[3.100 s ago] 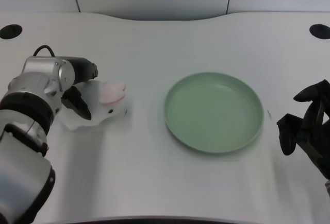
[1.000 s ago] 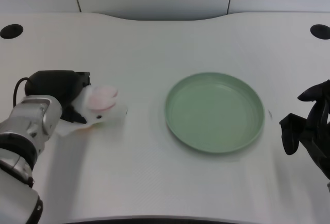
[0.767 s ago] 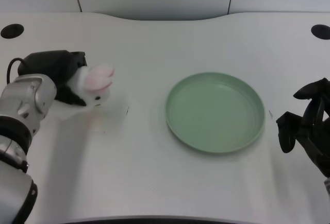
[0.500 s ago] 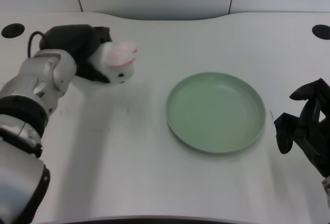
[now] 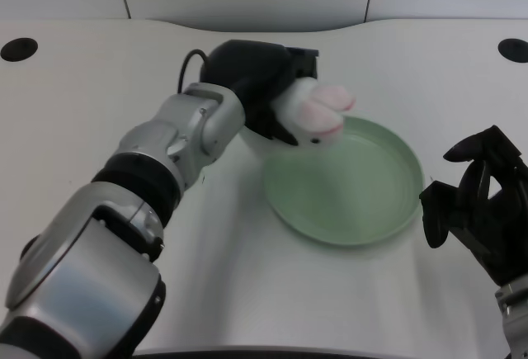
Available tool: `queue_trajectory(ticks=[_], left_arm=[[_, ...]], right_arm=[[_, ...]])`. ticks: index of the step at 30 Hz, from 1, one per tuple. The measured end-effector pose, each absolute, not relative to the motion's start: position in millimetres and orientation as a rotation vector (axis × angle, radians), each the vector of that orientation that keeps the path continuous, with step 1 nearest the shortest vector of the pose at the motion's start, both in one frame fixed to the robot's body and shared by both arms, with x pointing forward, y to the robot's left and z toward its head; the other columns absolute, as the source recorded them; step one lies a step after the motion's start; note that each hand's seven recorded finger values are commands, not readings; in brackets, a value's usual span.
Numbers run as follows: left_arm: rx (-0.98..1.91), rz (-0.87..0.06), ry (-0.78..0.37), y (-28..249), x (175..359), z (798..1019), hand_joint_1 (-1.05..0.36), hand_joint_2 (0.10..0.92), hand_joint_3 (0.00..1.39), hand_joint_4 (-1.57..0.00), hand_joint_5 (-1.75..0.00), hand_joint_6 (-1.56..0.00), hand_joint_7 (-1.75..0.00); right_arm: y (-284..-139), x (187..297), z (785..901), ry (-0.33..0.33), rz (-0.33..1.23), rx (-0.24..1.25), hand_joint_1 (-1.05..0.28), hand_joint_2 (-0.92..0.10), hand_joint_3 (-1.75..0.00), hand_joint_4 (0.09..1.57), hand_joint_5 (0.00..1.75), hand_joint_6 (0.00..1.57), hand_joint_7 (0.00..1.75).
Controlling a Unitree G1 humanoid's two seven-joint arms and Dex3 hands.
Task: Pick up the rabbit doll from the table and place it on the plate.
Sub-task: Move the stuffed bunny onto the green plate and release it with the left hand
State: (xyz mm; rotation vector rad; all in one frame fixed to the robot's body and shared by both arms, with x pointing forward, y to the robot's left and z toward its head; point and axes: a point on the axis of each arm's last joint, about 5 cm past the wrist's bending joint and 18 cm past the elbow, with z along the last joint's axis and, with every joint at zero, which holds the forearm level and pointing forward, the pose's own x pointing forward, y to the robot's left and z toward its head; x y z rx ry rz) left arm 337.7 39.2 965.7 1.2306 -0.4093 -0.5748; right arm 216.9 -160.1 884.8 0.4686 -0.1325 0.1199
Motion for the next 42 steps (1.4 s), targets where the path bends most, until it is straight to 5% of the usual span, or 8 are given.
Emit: queue_trajectory(ticks=[2, 6, 15, 18, 22, 27, 33, 42], left_arm=[[1.226, -0.602, -0.423, 30, 334.3, 964, -0.26, 0.451, 0.93, -0.95, -1.75, -0.76, -1.75], [1.207, -0.644, -0.430, 16, 327.7, 960, -0.28, 0.364, 1.09, -0.95, -1.75, -0.77, -1.75], [1.195, -0.688, -0.409, 4, 319.9, 951, -0.30, 0.354, 1.10, -0.91, -1.75, -0.74, -1.75], [1.155, -0.696, -0.368, 6, 317.2, 943, -0.44, 0.574, 0.63, -0.66, -1.72, -0.54, -1.72], [1.137, -0.722, -0.307, 10, 315.6, 936, -0.68, 0.826, 0.07, -0.42, -1.16, -0.45, -0.93], [1.160, -0.783, -0.247, 11, 316.3, 935, -0.83, 0.878, 0.01, -0.12, -0.81, -0.19, -0.48], [1.171, -0.821, -0.207, 17, 319.1, 936, -0.92, 0.885, 0.00, 0.00, -0.07, 0.00, -0.02], [1.202, -0.811, -0.179, 19, 319.9, 935, -1.04, 0.918, 0.03, 0.00, 0.00, 0.00, 0.00]], right_arm=[[-159.2, 216.5, 882.5, -0.135, 0.111, 0.457, -0.61, -0.51, -1.36, 1.20, 1.75, 0.71, 1.75], [-156.9, 216.4, 881.8, -0.134, 0.111, 0.457, -0.60, -0.50, -1.36, 1.22, 1.75, 0.72, 1.75], [-151.9, 214.7, 881.0, -0.141, 0.120, 0.440, -0.61, -0.49, -1.36, 1.24, 1.75, 0.74, 1.75], [-151.6, 213.2, 880.5, -0.131, 0.112, 0.444, -0.59, -0.50, -1.37, 1.21, 1.75, 0.74, 1.75], [-151.9, 212.3, 880.0, -0.129, 0.109, 0.444, -0.62, -0.51, -1.36, 1.24, 1.75, 0.74, 1.75], [-151.8, 212.3, 880.5, -0.139, 0.106, 0.435, -0.62, -0.52, -1.35, 1.26, 1.75, 0.75, 1.75], [-151.7, 212.3, 880.5, -0.139, 0.106, 0.441, -0.60, -0.52, -1.36, 1.25, 1.75, 0.76, 1.75], [-151.9, 212.3, 880.5, -0.141, 0.111, 0.442, -0.62, -0.50, -1.37, 1.24, 1.75, 0.77, 1.75]])
